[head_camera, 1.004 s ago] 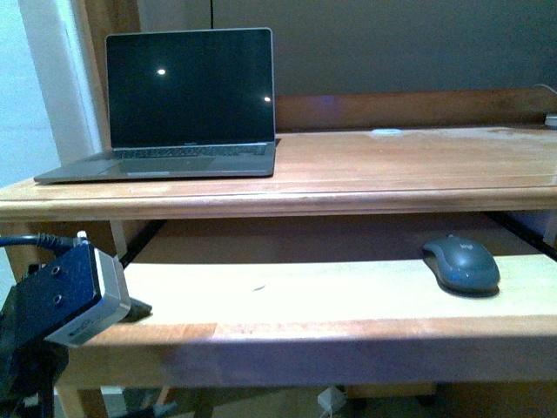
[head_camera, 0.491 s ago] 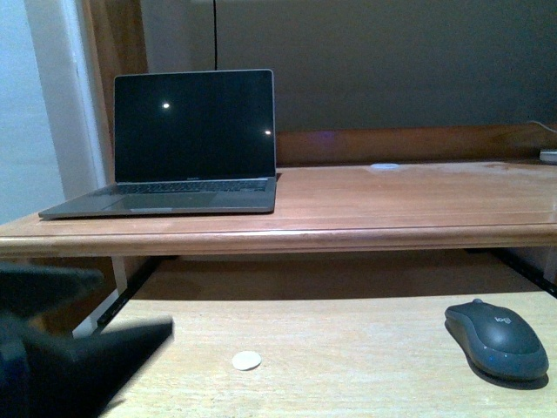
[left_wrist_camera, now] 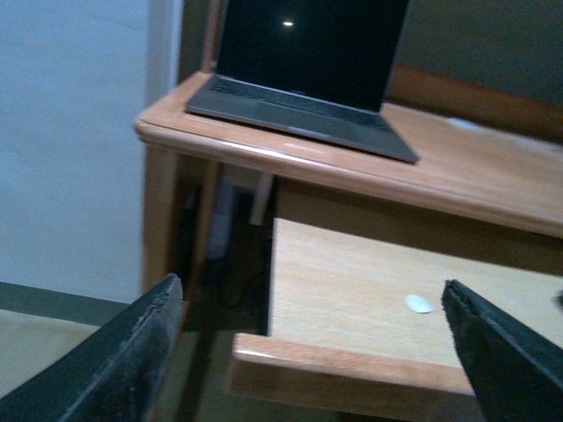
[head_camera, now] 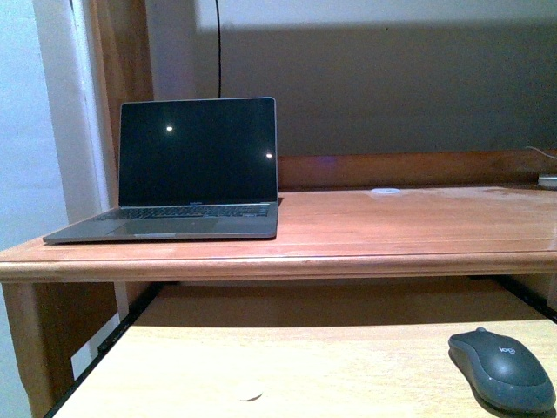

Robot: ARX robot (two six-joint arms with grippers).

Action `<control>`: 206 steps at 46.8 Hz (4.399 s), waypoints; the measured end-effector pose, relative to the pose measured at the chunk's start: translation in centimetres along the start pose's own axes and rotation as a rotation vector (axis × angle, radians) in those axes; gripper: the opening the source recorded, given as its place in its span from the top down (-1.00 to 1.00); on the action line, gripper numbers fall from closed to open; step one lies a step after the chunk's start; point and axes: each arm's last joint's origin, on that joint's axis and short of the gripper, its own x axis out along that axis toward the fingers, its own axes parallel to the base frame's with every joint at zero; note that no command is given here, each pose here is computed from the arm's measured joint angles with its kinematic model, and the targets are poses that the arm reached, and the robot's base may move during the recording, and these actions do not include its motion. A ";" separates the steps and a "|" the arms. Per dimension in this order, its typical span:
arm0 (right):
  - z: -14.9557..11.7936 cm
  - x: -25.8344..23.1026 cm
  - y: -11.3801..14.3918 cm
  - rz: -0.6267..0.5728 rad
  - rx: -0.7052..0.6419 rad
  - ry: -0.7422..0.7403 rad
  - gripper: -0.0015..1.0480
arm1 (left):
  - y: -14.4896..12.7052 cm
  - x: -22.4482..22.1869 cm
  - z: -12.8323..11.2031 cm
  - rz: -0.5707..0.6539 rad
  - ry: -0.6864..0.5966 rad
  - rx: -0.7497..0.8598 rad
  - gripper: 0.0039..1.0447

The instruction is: Place mouse

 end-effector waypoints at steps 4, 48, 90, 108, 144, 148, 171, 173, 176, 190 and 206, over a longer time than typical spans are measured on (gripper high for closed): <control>0.0 0.0 0.0 0.000 0.000 0.000 -0.86 | 1.0 0.0 -1.3 0.033 0.000 0.087 -0.34; 7.1 10.2 5.5 0.238 0.186 0.265 -0.86 | 4.0 -0.2 -4.5 0.056 -0.005 0.156 0.95; 3.6 15.8 15.5 0.117 -0.217 0.434 -0.86 | 4.0 -0.2 -4.5 0.056 -0.005 0.157 -0.89; 2.6 18.5 15.6 0.001 -0.229 0.541 -0.86 | 4.0 -0.2 -4.5 0.056 -0.005 0.157 -0.86; 8.7 17.1 13.3 0.034 -0.032 0.472 -0.06 | 4.0 -0.2 -4.5 0.056 -0.005 0.157 -0.86; 11.2 17.5 13.9 0.046 -0.010 0.422 -0.06 | 4.0 -0.2 -4.5 0.056 -0.005 0.157 -0.86; 15.4 29.6 25.5 0.016 -0.080 0.418 -0.06 | 4.0 -0.2 -4.5 0.056 -0.005 0.157 -0.86; 15.0 30.4 26.0 -0.004 -0.087 0.426 -0.06 | 4.0 -0.2 -4.5 0.056 -0.005 0.157 -0.86; 14.1 31.8 26.6 -0.028 -0.100 0.446 -0.06 | 4.0 -0.2 -4.5 0.056 -0.005 0.157 -0.86; 12.7 35.1 28.2 -0.064 -0.108 0.445 -0.06 | 4.0 -0.2 -4.5 0.056 -0.005 0.157 -0.86; 10.9 36.3 28.6 -0.056 -0.074 0.428 -0.64 | 4.0 -0.2 -4.5 0.056 -0.005 0.157 -0.86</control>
